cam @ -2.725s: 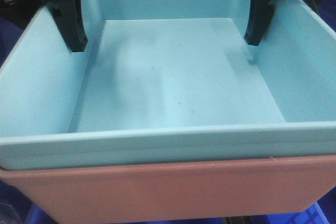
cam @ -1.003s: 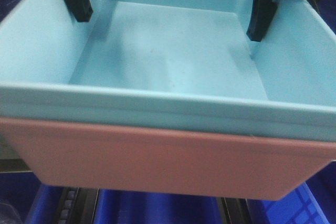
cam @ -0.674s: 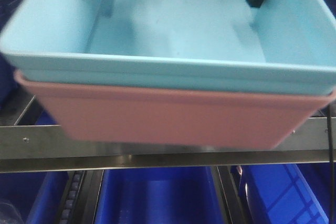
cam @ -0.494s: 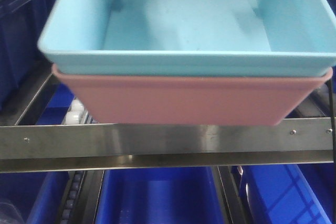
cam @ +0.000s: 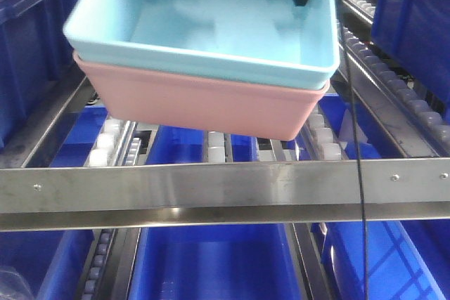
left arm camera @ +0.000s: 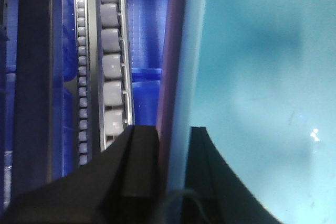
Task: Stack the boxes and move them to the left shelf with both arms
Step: 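Raise the stacked bins with both grippers over the roller-track shelf, then lower the stacked bins onto the rollers and open both grippers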
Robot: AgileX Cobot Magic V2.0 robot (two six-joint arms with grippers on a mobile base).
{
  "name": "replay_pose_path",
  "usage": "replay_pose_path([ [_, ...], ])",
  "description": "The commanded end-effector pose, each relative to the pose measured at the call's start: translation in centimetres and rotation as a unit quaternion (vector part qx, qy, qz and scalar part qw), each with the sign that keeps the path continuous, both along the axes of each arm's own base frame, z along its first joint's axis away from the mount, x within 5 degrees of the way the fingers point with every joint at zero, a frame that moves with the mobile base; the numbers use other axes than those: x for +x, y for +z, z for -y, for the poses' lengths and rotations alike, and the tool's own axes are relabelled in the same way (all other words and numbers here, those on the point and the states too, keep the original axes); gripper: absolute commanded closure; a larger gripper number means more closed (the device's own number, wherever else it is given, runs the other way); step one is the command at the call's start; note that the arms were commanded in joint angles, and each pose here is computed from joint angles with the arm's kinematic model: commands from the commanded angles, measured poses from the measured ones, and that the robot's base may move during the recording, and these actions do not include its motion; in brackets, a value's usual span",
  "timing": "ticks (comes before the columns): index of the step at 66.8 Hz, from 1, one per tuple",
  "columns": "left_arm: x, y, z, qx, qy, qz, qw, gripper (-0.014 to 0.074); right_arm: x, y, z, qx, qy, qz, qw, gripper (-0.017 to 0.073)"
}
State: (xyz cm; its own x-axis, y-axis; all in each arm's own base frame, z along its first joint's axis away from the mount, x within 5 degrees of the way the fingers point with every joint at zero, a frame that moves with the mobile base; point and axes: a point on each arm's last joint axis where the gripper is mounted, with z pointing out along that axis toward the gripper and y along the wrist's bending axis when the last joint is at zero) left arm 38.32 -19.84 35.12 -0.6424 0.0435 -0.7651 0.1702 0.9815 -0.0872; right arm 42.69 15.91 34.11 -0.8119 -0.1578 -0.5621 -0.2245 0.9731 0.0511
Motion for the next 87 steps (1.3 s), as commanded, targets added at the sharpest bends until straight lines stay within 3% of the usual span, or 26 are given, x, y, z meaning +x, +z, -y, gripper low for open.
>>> replay_pose_path([
  [1, -0.1, 4.5, 1.0, -0.088, -0.034, 0.117, 0.989, 0.0596, -0.2, 3.7, -0.3, 0.024, 0.027, 0.072, 0.997, 0.0503],
  [17, 2.4, 0.2, 2.8, -0.096, -0.041, 0.091, 0.990, 0.0596, 2.1, 2.3, -0.2, 0.029, 0.018, 0.092, 0.995, 0.0503],
  [43, 3.1, -1.5, 3.2, -0.088, -0.041, 0.077, 0.992, 0.0592, 2.6, 1.6, 0.0, 0.027, 0.014, 0.089, 0.996, 0.0496],
  [48, 3.1, -1.6, 3.1, -0.086, -0.039, 0.073, 0.993, 0.0592, 2.6, 1.5, 0.0, 0.025, 0.014, 0.084, 0.996, 0.0453],
  [51, 3.0, -1.7, 3.1, -0.083, -0.038, 0.068, 0.994, 0.0588, 2.6, 1.5, 0.1, 0.025, 0.014, 0.083, 0.996, 0.0377],
  [58, 3.0, -1.8, 3.0, -0.078, -0.036, 0.061, 0.994, 0.0496, 2.6, 1.5, 0.1, 0.022, 0.014, 0.083, 0.996, 0.0175],
  [62, 3.0, -1.8, 3.0, -0.079, -0.035, 0.060, 0.994, 0.0394, 2.6, 1.5, 0.1, 0.019, 0.013, 0.084, 0.996, 0.0050],
  [68, 3.0, -1.9, 3.0, -0.077, -0.035, 0.058, 0.995, 0.0248, 2.6, 1.5, 0.2, 0.017, 0.013, 0.084, 0.996, -0.0059],
  [76, 2.8, -1.9, 2.9, -0.072, -0.031, 0.049, 0.996, 0.0100, 2.5, 1.6, 0.2, 0.016, 0.013, 0.085, 0.996, -0.0062],
  [87, 2.3, -1.4, 2.4, -0.062, -0.025, 0.037, 0.997, 0.0069, 2.3, 2.4, 0.4, 0.014, 0.012, 0.088, 0.996, -0.0057],
])
